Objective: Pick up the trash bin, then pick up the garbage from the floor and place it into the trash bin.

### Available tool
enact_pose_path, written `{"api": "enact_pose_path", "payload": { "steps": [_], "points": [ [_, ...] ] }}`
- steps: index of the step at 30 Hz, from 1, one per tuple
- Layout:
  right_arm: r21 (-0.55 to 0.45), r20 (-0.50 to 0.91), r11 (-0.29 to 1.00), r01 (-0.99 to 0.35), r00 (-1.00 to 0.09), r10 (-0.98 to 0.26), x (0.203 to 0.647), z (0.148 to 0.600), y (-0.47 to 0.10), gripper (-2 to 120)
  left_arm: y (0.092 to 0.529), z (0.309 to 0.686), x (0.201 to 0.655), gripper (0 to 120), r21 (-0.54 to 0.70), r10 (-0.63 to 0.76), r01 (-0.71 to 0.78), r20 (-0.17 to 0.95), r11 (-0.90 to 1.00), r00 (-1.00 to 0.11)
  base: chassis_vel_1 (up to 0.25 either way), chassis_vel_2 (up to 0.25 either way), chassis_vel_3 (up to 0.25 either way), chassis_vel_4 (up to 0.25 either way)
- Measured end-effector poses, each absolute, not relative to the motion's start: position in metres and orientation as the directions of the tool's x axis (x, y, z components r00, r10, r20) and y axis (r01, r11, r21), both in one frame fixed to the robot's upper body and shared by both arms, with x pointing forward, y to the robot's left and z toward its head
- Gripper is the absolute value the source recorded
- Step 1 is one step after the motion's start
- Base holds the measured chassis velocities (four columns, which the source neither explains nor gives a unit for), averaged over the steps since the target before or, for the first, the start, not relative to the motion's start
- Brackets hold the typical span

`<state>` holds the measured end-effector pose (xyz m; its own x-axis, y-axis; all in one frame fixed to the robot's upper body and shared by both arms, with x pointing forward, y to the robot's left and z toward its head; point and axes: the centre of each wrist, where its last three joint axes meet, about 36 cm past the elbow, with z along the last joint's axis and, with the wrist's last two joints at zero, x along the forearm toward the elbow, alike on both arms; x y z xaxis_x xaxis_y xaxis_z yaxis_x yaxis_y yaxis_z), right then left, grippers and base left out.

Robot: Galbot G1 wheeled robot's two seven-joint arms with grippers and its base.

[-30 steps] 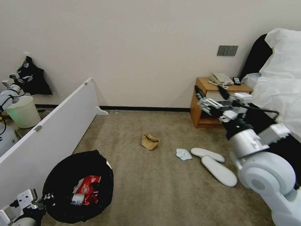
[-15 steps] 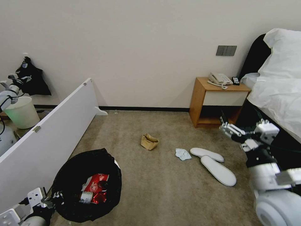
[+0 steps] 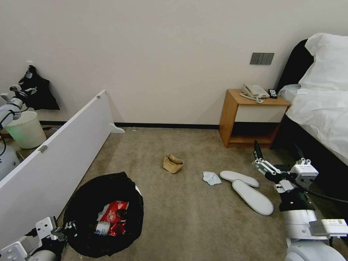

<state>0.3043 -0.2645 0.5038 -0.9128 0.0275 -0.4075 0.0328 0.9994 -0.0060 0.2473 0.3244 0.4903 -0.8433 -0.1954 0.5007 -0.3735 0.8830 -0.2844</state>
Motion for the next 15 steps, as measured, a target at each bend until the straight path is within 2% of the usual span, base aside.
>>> {"api": "enact_pose_path", "payload": {
  "steps": [15],
  "points": [
    [-0.008, -0.398, 0.998, 0.063, -0.916, 0.055, 0.3032, 0.4955, -0.2625, 100, 0.3261, 0.4888, 0.2483, 2, -0.284, -0.187, -0.362, 0.497, 0.888, -0.847, 0.000, 0.000, 0.000, 0.000]
  ]
}}
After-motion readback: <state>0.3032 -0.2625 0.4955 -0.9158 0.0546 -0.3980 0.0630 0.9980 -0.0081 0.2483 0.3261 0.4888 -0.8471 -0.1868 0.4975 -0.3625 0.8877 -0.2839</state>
